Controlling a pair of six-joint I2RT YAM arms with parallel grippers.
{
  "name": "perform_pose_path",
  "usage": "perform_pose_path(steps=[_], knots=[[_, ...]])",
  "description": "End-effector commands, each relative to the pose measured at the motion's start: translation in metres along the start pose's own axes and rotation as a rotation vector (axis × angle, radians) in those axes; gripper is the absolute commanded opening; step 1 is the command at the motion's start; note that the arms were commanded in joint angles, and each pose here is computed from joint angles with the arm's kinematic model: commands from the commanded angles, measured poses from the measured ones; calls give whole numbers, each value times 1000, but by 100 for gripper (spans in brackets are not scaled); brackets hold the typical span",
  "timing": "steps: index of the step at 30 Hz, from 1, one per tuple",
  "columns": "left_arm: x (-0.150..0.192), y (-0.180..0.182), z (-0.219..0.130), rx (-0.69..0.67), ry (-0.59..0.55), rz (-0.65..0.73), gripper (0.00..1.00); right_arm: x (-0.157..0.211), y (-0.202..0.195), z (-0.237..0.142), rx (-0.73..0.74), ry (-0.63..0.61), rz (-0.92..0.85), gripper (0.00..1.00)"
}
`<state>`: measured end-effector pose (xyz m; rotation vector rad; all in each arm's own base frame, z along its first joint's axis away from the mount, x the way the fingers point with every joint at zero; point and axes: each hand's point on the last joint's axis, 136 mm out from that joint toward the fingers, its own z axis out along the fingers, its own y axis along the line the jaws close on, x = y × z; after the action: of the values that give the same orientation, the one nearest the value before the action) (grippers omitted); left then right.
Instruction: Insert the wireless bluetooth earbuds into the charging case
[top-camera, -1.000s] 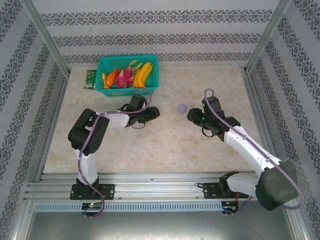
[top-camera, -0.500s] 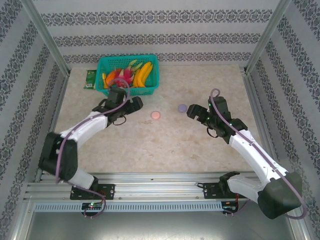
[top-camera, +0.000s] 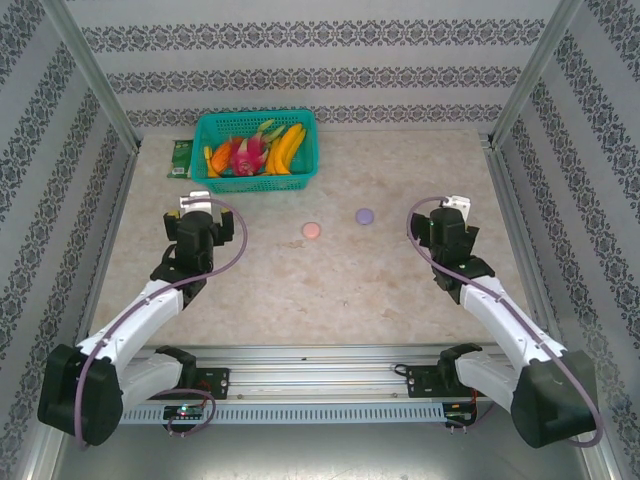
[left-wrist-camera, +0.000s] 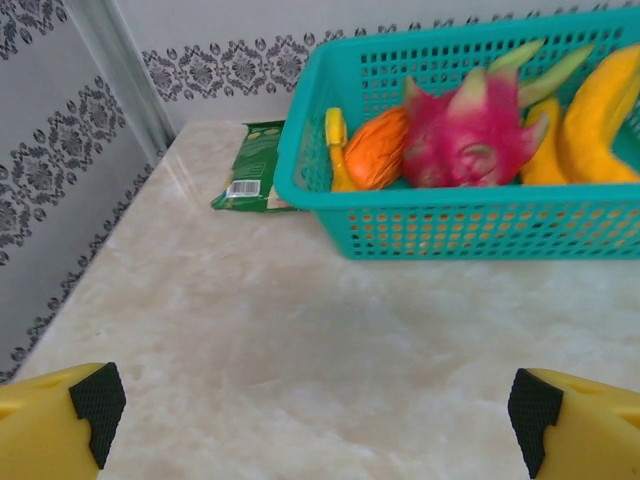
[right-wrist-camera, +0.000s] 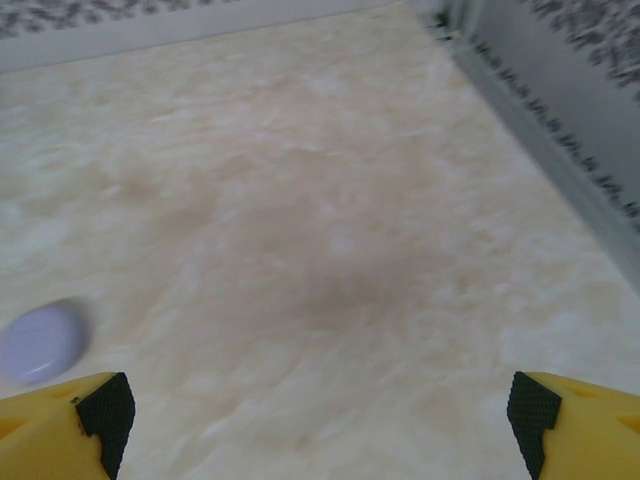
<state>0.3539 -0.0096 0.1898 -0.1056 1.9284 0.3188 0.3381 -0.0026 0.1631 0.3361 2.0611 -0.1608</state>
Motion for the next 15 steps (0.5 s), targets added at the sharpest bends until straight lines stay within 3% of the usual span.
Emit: perform_pose_path(steps=[1, 7, 11, 15], knots=[[-6, 13, 11, -75, -105, 39, 100, -19, -20, 16, 87, -137, -38, 98], [42, 14, 42, -57, -44, 45, 100, -1, -25, 44, 100, -185, -87, 98], [60, 16, 52, -30, -30, -25, 100, 0, -2, 51, -52, -284, -106, 98], [70, 1, 59, 92, -76, -56, 100, 26, 23, 61, -209, -318, -163, 96]])
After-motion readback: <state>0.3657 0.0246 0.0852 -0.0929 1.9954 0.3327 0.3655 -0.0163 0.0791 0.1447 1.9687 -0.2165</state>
